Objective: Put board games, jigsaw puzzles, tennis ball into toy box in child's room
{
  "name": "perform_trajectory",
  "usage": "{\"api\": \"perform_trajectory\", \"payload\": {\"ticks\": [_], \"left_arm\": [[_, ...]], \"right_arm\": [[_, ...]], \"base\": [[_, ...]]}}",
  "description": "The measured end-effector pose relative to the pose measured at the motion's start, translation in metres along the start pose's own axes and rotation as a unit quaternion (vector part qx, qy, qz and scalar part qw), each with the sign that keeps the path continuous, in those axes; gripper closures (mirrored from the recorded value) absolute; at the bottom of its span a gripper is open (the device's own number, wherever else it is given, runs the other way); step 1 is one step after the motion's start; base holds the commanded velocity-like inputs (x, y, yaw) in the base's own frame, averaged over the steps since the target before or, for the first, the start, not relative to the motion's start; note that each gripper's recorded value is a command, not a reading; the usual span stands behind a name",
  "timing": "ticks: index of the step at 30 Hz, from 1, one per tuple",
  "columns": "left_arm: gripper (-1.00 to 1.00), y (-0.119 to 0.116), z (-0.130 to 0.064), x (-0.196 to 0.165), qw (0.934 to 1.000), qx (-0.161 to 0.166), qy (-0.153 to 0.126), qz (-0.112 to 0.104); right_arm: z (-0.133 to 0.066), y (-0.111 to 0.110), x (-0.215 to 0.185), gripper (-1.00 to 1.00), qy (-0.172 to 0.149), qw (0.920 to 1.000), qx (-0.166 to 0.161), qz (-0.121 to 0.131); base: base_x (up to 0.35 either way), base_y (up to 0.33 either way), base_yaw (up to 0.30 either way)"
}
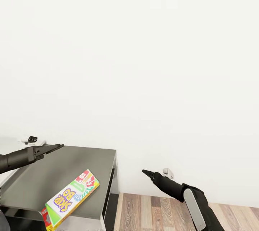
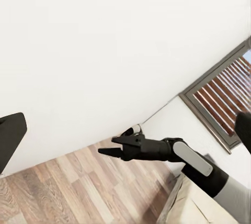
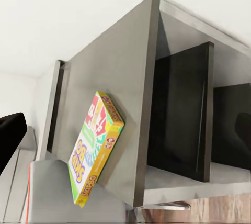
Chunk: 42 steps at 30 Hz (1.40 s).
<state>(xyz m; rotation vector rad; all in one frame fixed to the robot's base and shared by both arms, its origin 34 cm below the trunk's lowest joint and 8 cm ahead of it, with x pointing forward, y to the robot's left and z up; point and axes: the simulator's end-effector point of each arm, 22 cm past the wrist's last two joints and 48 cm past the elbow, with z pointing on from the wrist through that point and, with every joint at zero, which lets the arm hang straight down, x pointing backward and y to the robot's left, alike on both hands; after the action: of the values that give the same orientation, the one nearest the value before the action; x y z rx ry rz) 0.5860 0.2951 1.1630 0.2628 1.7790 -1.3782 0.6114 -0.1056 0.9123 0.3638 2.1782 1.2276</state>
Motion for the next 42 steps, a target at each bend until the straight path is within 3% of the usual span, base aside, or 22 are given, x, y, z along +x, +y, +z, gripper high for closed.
{"api": "perform_trajectory", "payload": {"ticks": [8, 29, 37, 42], "left_arm": [[-1.00, -0.017, -0.001, 0.001, 0.9993, 0.037, 0.002, 0.003], [-1.00, -0.006, 0.000, 0.009, 0.9991, 0.041, 0.006, 0.007], [-1.00, -0.013, 0.014, 0.015, 0.9977, 0.060, 0.022, 0.023], [-1.00, -0.019, 0.040, 0.026, 0.9944, 0.080, 0.061, 0.034]], "right_arm": [[0.007, -0.001, 0.015, -1.00, 0.021, 0.9996, -0.002, 0.020], [0.020, -0.012, 0.022, -1.00, 0.027, 0.9994, -0.005, 0.023], [0.039, 0.005, 0.050, -1.00, 0.059, 0.9966, -0.028, 0.050], [0.052, 0.012, 0.062, -1.00, 0.066, 0.9953, -0.038, 0.060]], "base": [[-0.127, 0.000, 0.000], [-0.079, 0.029, 0.000], [0.000, 0.000, 0.000], [0.000, 0.000, 0.000]]}}
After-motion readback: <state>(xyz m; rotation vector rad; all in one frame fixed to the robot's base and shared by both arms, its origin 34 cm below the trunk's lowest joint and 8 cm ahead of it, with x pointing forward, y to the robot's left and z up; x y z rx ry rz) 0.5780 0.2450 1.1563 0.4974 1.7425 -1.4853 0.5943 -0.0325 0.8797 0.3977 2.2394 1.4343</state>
